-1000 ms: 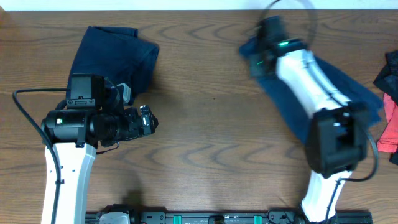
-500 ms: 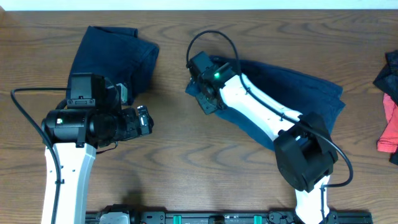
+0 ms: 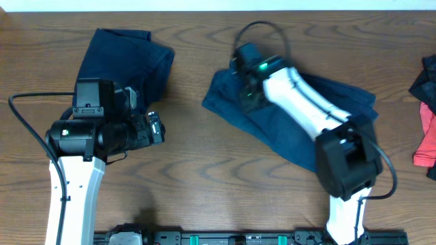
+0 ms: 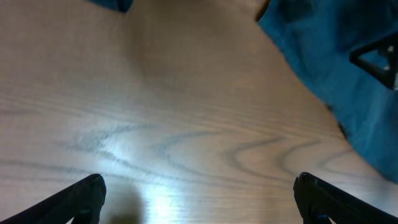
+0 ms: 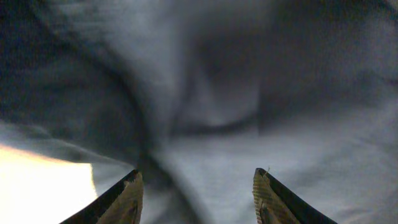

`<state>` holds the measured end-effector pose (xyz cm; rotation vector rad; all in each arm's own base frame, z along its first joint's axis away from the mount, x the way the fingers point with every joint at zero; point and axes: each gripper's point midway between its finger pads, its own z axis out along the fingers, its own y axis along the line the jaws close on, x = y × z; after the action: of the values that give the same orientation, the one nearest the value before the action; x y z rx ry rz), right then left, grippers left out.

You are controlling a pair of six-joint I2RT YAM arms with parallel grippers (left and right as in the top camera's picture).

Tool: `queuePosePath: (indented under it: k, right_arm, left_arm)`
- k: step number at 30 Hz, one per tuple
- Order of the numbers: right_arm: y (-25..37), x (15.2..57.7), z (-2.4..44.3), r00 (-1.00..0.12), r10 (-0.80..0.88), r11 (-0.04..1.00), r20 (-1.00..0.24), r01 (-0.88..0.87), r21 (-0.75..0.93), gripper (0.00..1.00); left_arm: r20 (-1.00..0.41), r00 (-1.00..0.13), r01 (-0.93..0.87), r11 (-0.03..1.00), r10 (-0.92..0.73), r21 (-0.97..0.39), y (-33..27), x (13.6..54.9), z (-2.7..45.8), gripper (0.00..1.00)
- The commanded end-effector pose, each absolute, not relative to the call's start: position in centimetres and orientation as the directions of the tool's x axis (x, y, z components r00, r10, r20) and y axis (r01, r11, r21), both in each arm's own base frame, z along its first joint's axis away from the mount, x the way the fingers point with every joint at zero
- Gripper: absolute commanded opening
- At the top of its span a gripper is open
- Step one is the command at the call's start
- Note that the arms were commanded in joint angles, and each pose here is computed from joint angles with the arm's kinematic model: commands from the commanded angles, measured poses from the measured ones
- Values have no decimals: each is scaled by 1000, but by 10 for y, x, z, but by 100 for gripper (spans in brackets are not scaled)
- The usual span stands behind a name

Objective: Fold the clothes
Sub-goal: 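Drag the shorts leftward to the table center with the right gripper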

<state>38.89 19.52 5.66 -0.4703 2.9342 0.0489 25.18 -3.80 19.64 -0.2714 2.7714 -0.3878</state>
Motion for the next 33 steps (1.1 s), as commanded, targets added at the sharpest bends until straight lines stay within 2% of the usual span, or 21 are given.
queuePosePath:
  k: [1,3,5,7,9,12,16,20,22,26,29,31,33]
  right_arm:
    - [174,391,60,-970,-204,970,-130,-218,107,56]
    - [154,389,59,-983,-158,981,-91,-167,97,60]
    - [140,389,58,-991,-119,986,-68,-126,108,59]
    - [138,390,58,-993,-98,982,-63,-107,156,51]
    - [144,395,57,-991,-104,974,-84,-119,195,35]
    - [157,411,48,-979,-106,966,-172,-143,215,21]
    - [180,420,20,-953,-109,955,-282,-179,235,21]
    - [191,400,-11,-965,-68,956,-253,-135,260,15]
    - [196,381,-20,-970,-122,950,-210,-175,257,14]
    - [213,324,-27,-933,-353,900,-72,-359,247,11]
    - [232,286,-29,-845,-535,821,-16,-524,228,9]
    - [237,277,-30,-815,-580,800,-6,-571,182,9]
    - [235,280,-30,-826,-564,822,-3,-562,89,8]
  left_arm:
    - [-279,-933,-119,927,-226,-355,-50,258,193,98]
    - [-281,-935,-97,920,-215,-380,-57,264,192,98]
    - [-272,-941,-88,921,-202,-380,-61,268,187,98]
    - [-251,-950,-81,923,-186,-377,-65,270,181,98]
    - [-228,-958,-79,924,-174,-374,-69,270,175,98]
    - [-197,-966,-84,925,-166,-370,-71,271,167,98]
    - [-170,-979,-43,934,-109,-354,-70,260,165,98]
    - [-165,-983,-22,937,-84,-348,-70,245,178,98]
    - [-192,-978,-13,937,-85,-350,-69,241,186,98]
    - [-256,-963,10,935,-86,-353,-69,236,200,98]
    - [-280,-956,19,935,-87,-354,-69,236,204,98]
    - [-277,-957,18,935,-86,-353,-69,237,202,98]
    - [-256,-963,9,937,-86,-349,-68,236,194,98]
